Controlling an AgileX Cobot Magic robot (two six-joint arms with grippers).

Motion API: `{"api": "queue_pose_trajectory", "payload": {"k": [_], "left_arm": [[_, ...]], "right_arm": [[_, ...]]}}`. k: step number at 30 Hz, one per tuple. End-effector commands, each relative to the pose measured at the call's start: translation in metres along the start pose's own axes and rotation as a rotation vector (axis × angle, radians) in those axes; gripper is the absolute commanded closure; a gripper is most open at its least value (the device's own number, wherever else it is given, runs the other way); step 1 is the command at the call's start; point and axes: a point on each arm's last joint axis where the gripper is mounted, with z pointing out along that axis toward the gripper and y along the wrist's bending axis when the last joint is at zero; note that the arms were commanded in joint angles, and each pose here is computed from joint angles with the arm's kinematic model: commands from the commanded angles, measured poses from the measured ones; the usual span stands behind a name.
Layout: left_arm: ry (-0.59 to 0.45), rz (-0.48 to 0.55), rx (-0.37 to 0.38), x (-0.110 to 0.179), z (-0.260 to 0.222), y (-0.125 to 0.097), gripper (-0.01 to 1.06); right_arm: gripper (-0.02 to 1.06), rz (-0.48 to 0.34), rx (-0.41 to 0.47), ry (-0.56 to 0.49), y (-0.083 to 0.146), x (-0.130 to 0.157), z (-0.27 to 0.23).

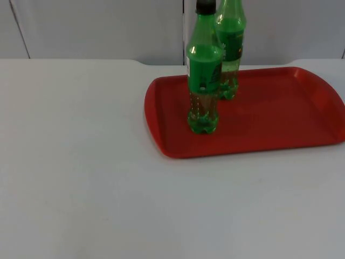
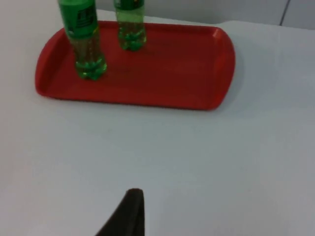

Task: Place the bottle upright on the tray.

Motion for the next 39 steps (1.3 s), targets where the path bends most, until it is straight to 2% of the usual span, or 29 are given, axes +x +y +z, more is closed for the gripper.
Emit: {"api": "queue_pose_trajectory", "payload": {"k": [1, 10, 16, 39], "left_arm": [[-0.003, -0.006, 0.004, 0.0009, 0.0002, -0.0003, 0.00], [-0.003, -0.006, 0.004, 0.0009, 0.0002, -0.0003, 0.00], [-0.003, -0.006, 0.004, 0.0009, 0.0002, -0.0003, 0.00], [-0.003, -0.006, 0.004, 0.0009, 0.0002, -0.0003, 0.00]], "right_arm": [[-0.01, 0.020, 0.040, 0.002, 0.0006, 0.0013, 0.0002], [-0.01, 0.097, 0.190, 0.007, 0.0020, 0.0016, -0.0005], [-0.01, 0.132, 0.259, 0.010, 0.0027, 0.0017, -0.0008], [-0.01, 0.137, 0.268, 0.010, 0.0028, 0.0018, -0.0008]]}}
